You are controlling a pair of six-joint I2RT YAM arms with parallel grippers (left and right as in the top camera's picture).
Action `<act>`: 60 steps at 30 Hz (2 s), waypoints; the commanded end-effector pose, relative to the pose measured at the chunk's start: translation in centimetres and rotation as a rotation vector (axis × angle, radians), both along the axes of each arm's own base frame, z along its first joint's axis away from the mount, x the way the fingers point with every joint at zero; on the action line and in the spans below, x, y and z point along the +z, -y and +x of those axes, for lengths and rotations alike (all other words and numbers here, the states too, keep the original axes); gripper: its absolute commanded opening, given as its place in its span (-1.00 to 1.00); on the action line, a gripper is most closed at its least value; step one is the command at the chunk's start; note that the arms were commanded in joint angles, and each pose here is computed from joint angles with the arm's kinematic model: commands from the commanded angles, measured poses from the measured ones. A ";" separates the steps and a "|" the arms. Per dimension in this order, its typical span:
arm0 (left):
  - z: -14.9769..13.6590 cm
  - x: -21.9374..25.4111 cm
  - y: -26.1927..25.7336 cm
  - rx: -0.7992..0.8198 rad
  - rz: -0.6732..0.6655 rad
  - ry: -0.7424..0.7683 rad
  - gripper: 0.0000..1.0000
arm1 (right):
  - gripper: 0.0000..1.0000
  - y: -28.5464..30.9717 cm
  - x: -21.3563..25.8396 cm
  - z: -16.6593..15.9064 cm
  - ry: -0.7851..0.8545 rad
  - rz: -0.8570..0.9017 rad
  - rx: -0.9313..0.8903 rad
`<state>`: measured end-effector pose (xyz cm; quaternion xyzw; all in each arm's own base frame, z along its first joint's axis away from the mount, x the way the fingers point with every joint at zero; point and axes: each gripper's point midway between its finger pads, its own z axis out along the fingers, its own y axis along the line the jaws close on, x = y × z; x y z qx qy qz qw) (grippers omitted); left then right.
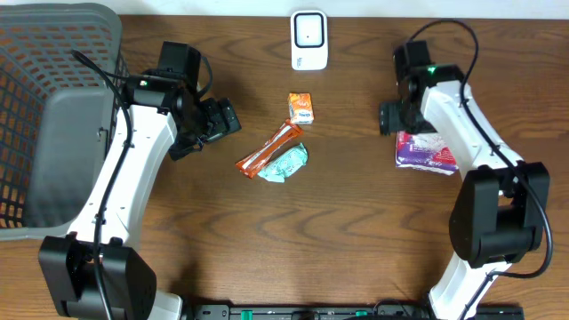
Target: Scan the item barcode
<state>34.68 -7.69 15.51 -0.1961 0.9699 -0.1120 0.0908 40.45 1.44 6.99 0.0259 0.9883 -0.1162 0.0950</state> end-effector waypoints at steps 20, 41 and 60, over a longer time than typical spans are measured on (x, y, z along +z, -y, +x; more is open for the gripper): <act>0.2 0.1 -0.2 -0.002 0.012 0.002 0.96 | -0.98 -3.0 -5.6 -2.8 -0.024 0.148 0.028; 0.2 0.1 -0.2 -0.001 0.012 0.002 0.96 | -0.98 -17.3 12.5 -0.4 -0.008 1.158 0.264; 0.2 0.1 -0.2 -0.002 0.012 0.002 0.96 | -0.98 -13.6 7.5 -1.7 -0.033 1.449 0.111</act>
